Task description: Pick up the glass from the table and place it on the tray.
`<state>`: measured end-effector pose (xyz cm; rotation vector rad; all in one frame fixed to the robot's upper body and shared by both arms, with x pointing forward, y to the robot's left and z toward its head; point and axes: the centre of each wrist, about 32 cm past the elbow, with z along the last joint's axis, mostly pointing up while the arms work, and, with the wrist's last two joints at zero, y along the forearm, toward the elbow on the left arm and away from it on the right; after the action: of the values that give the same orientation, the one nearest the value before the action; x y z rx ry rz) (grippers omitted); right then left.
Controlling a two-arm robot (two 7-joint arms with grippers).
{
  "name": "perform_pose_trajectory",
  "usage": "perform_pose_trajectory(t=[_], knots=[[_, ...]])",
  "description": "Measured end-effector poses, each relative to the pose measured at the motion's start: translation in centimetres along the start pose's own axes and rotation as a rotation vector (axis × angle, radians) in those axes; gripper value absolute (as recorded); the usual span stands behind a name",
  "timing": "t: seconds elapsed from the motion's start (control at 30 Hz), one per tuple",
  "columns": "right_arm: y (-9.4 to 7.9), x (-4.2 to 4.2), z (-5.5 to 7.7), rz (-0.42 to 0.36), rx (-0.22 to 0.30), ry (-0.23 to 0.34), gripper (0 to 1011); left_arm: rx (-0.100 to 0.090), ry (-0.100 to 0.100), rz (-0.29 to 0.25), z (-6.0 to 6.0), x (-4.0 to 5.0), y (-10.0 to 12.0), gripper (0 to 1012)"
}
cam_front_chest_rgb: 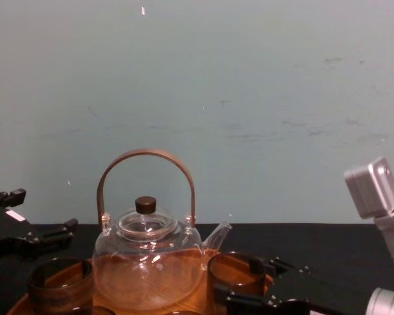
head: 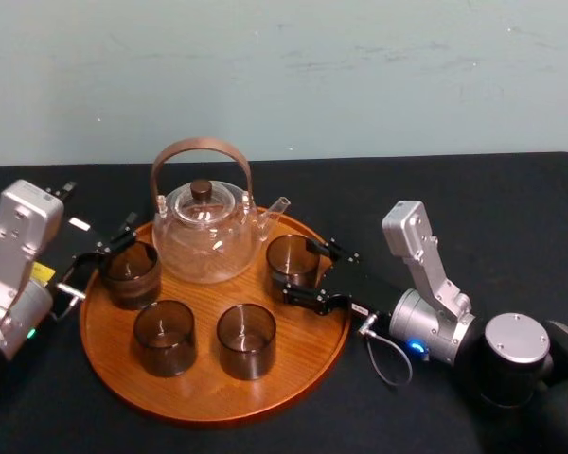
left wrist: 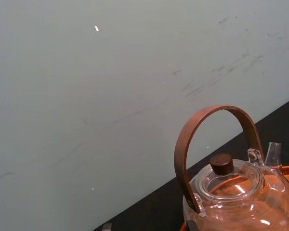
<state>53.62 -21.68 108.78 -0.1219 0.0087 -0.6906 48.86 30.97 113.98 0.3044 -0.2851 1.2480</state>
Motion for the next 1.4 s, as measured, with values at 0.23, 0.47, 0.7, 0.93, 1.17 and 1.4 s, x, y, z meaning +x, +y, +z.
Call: perform_pose_trajectory(t=[0.23,0.47,0.7,0.93,1.17,1.4], knots=[[0.01,-0.01,-0.04,-0.002,-0.001,-0.001,899,0.000,0.000,0.000,0.00,0.00,0.00,1001],[0.01,0.00,-0.01,-0.002,0.000,-0.001,947,0.000,0.000,0.000,0.00,0.00,0.00,1001],[-0.01,0.02,0.00,-0.002,0.001,0.000,1002,0.000,0.000,0.000,0.00,0.00,0.00,1001],[-0.04,0.03,0.00,-0.002,0.001,0.000,1002,0.000,0.000,0.000,0.00,0.00,0.00,1001],[-0.05,0.03,0.00,-0.002,0.001,0.000,1002,0.000,0.000,0.000,0.00,0.00,0.00,1002],[-0.05,0.03,0.00,-0.002,0.001,0.000,1002,0.000,0.000,0.000,0.00,0.00,0.00,1001]])
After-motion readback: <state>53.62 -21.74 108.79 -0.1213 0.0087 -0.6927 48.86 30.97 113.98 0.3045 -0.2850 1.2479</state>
